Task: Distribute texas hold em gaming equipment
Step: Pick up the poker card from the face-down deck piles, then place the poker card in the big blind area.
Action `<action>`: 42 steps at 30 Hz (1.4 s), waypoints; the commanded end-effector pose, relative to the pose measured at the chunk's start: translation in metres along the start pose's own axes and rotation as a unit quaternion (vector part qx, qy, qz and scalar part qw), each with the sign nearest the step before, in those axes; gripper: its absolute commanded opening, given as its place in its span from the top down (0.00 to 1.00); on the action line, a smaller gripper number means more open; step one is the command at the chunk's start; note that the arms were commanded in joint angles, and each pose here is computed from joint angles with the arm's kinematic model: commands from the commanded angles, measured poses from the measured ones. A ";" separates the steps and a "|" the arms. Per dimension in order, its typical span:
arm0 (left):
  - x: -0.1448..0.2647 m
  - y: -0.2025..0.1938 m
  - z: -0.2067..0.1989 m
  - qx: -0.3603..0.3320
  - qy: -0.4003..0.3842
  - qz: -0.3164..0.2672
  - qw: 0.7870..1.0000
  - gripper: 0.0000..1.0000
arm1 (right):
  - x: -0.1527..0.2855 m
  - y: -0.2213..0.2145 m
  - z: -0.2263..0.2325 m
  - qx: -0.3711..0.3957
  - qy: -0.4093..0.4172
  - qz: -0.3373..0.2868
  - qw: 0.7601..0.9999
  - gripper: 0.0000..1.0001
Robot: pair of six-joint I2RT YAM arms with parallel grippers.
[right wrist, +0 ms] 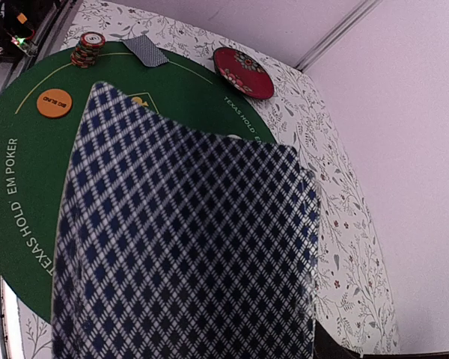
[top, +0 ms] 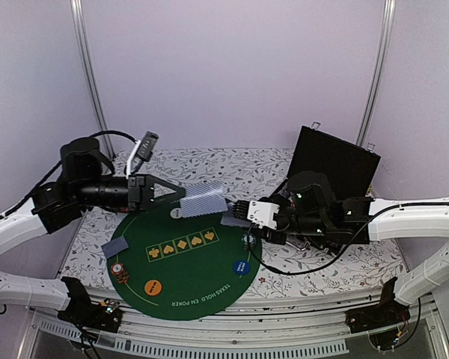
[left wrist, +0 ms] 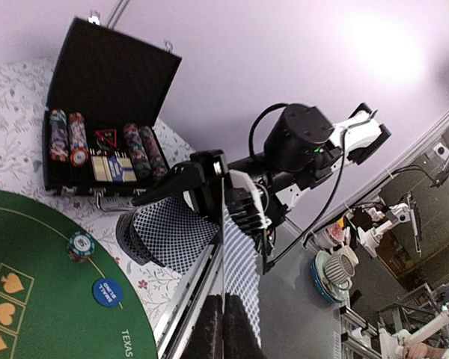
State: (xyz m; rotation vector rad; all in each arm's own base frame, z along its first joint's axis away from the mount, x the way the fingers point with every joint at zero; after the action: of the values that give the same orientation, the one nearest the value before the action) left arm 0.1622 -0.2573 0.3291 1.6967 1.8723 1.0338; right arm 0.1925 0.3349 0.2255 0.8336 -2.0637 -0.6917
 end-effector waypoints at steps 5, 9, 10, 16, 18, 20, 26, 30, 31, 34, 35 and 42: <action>0.039 -0.017 0.005 -0.017 0.041 0.036 0.998 1.00 | 0.014 -0.005 -0.029 -0.026 -0.053 -0.002 0.998 0.56; 0.028 -0.055 0.034 0.028 0.061 0.107 0.992 1.00 | 0.025 -0.010 -0.044 -0.035 -0.080 0.008 0.996 0.56; 0.022 -0.065 0.043 0.044 0.057 0.119 0.990 1.00 | 0.028 -0.010 -0.046 -0.037 -0.084 0.007 0.996 0.56; -0.033 -0.113 0.068 0.069 0.019 0.198 0.978 1.00 | 0.042 -0.010 -0.049 -0.041 -0.093 0.007 0.995 0.56; -0.052 -0.125 0.072 0.067 0.006 0.228 0.971 1.00 | 0.045 -0.011 -0.049 -0.043 -0.095 0.012 0.994 0.56; -0.068 -0.136 0.081 0.066 0.005 0.257 0.964 1.00 | 0.047 -0.012 -0.050 -0.044 -0.100 0.015 0.994 0.56; -0.111 -0.167 0.118 0.081 0.028 0.345 0.935 1.00 | 0.054 -0.010 -0.050 -0.049 -0.100 0.007 0.994 0.56; -0.132 -0.181 0.124 0.061 0.023 0.388 0.919 1.00 | 0.056 -0.011 -0.050 -0.053 -0.100 0.006 0.994 0.56; -0.134 -0.184 0.126 0.059 0.025 0.396 0.916 1.00 | 0.057 -0.011 -0.050 -0.054 -0.100 0.005 0.993 0.56; -0.136 -0.190 0.137 0.048 0.046 0.414 0.908 1.00 | 0.058 -0.010 -0.050 -0.055 -0.100 0.004 0.993 0.56; -0.137 -0.191 0.141 0.045 0.055 0.419 0.905 1.00 | 0.058 -0.010 -0.050 -0.055 -0.100 0.003 0.993 0.56; -0.138 -0.195 0.155 0.028 0.094 0.442 0.892 1.00 | 0.057 -0.009 -0.049 -0.054 -0.097 0.002 0.994 0.56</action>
State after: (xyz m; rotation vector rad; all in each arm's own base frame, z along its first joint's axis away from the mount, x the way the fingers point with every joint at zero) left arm 0.1689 -0.3540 0.0676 2.6406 1.2517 1.3911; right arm 0.2100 0.2814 0.2665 0.7190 -2.1767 -0.8675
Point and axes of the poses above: each gripper's point midway between its finger pads, its own x axis back along the fingers, its own z axis along the line the jaws close on, y = z × x, the point moved 5 cm from there along x, back along the fingers, and after that the axes turned 1 degree about x, right-handed, at the moved point
